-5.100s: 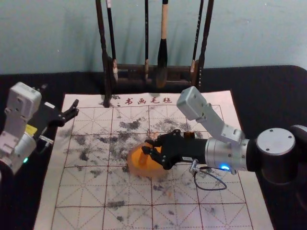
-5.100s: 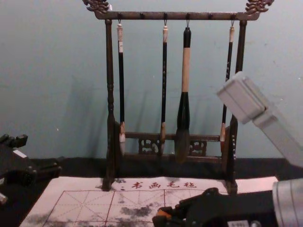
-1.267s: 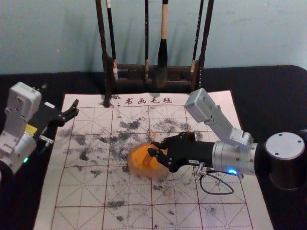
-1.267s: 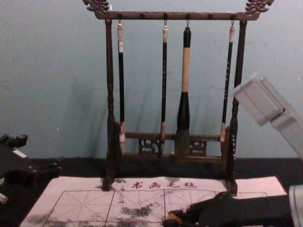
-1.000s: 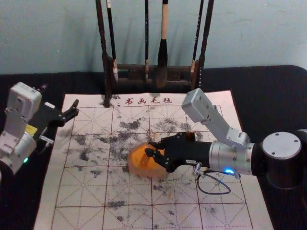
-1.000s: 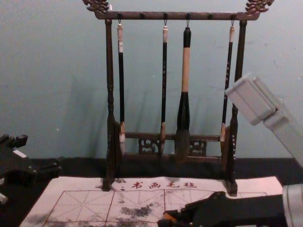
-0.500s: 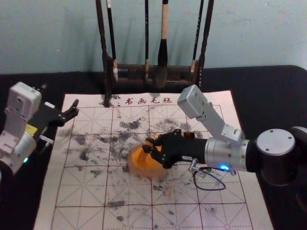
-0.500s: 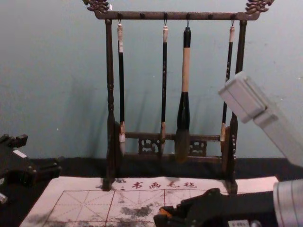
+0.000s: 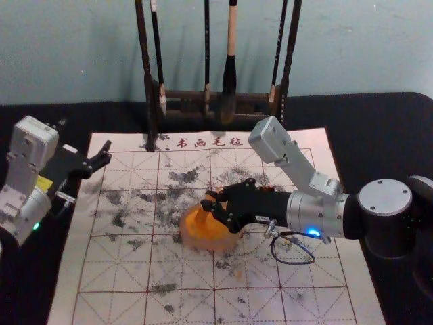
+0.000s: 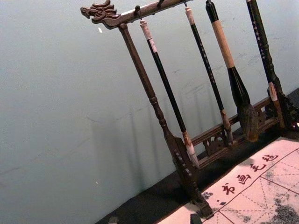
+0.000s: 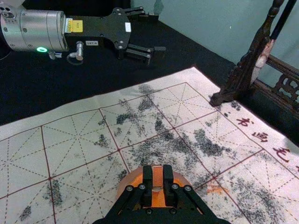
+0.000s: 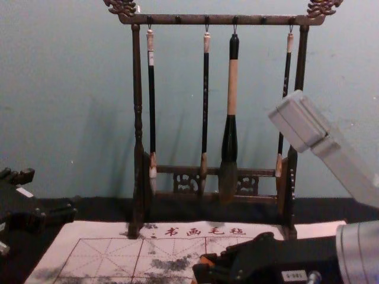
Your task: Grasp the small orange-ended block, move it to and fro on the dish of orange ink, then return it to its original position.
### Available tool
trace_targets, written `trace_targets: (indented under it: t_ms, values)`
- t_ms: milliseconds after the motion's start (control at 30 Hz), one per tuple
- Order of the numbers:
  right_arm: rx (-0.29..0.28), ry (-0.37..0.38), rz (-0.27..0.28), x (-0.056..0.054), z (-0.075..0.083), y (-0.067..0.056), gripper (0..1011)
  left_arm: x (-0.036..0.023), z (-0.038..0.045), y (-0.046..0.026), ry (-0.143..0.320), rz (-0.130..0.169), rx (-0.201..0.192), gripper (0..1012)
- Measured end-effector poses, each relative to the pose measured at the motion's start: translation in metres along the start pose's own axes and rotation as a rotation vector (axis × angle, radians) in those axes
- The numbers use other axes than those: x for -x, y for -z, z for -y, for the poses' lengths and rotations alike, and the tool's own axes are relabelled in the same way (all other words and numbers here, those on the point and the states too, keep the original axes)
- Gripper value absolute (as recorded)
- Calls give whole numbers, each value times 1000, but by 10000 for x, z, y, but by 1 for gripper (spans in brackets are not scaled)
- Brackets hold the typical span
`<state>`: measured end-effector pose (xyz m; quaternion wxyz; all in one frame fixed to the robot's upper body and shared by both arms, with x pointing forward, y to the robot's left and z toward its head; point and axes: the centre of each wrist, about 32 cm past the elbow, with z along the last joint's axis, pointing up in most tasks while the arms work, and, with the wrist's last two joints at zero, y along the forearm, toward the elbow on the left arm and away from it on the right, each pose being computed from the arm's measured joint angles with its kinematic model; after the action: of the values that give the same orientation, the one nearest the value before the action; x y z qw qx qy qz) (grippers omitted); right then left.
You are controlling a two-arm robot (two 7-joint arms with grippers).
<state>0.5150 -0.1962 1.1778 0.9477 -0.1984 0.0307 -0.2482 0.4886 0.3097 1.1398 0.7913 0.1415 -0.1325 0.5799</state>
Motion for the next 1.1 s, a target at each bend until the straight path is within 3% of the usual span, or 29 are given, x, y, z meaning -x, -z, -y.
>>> trace_targets:
  t_ms: [1100]
  values:
    - [-10,43,-11,-104,75,11,138,0,0,0,0,0,0,1001]
